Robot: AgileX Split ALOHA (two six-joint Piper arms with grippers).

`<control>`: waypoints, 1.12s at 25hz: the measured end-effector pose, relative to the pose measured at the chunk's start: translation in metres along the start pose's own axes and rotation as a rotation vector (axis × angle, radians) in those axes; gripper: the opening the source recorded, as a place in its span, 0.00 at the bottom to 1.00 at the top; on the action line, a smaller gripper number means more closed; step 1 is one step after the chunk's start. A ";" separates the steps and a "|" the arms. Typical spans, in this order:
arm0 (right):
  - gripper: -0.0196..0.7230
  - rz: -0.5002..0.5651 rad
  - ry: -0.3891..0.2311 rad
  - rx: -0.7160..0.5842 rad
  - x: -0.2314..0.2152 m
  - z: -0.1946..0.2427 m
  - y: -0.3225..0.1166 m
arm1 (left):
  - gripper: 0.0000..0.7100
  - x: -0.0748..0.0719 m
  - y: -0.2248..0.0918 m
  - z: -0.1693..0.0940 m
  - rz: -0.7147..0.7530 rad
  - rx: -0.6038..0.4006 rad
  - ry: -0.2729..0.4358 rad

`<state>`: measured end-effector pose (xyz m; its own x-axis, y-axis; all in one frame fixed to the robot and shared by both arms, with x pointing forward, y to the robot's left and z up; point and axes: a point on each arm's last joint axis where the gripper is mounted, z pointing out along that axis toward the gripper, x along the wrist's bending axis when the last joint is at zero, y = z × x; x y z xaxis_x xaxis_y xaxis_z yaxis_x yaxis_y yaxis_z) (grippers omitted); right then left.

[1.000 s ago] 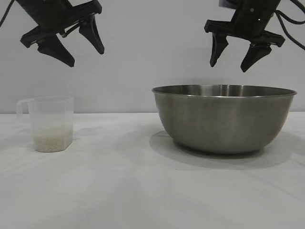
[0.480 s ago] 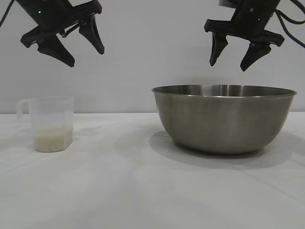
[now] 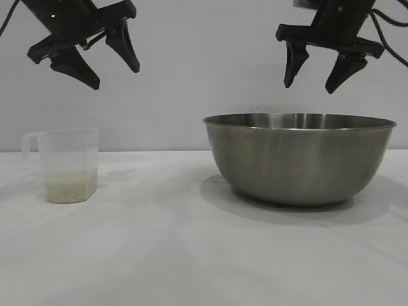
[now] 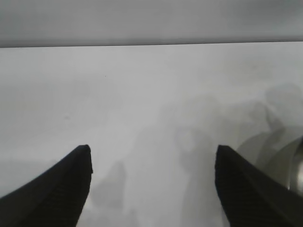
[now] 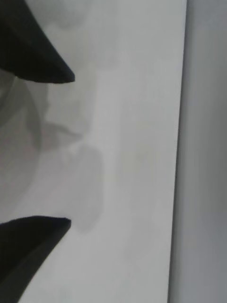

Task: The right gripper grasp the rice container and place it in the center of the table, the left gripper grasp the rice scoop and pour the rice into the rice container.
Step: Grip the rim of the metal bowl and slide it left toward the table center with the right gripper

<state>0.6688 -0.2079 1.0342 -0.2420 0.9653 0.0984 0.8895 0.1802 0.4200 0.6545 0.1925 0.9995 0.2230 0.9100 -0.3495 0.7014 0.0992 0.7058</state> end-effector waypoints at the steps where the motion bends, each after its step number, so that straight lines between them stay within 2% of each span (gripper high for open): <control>1: 0.70 -0.003 0.000 0.037 0.000 -0.002 -0.004 | 0.67 0.000 0.000 0.000 0.000 0.000 0.000; 6: 0.70 -0.017 -0.007 0.244 0.000 -0.005 -0.022 | 0.67 0.000 0.000 0.000 0.000 0.000 0.000; 14: 0.70 0.028 -0.012 0.305 -0.001 0.002 -0.033 | 0.67 0.000 0.000 0.000 0.001 0.005 -0.003; 20: 0.70 0.048 -0.009 0.410 -0.005 0.040 -0.046 | 0.67 -0.001 -0.001 0.000 0.001 0.008 -0.006; 26: 0.40 0.065 0.003 0.480 -0.008 0.073 -0.054 | 0.67 -0.001 -0.001 0.000 0.001 0.011 -0.008; 28: 0.23 0.068 0.004 0.476 -0.008 0.079 -0.055 | 0.67 -0.001 -0.001 0.000 0.001 0.011 -0.008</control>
<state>0.6528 -0.2109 0.9388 -0.1777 0.9773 0.1151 0.9818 0.1840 -0.0471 0.6536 0.1917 0.9991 0.2288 0.9069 -0.3539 0.7086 0.0941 0.6993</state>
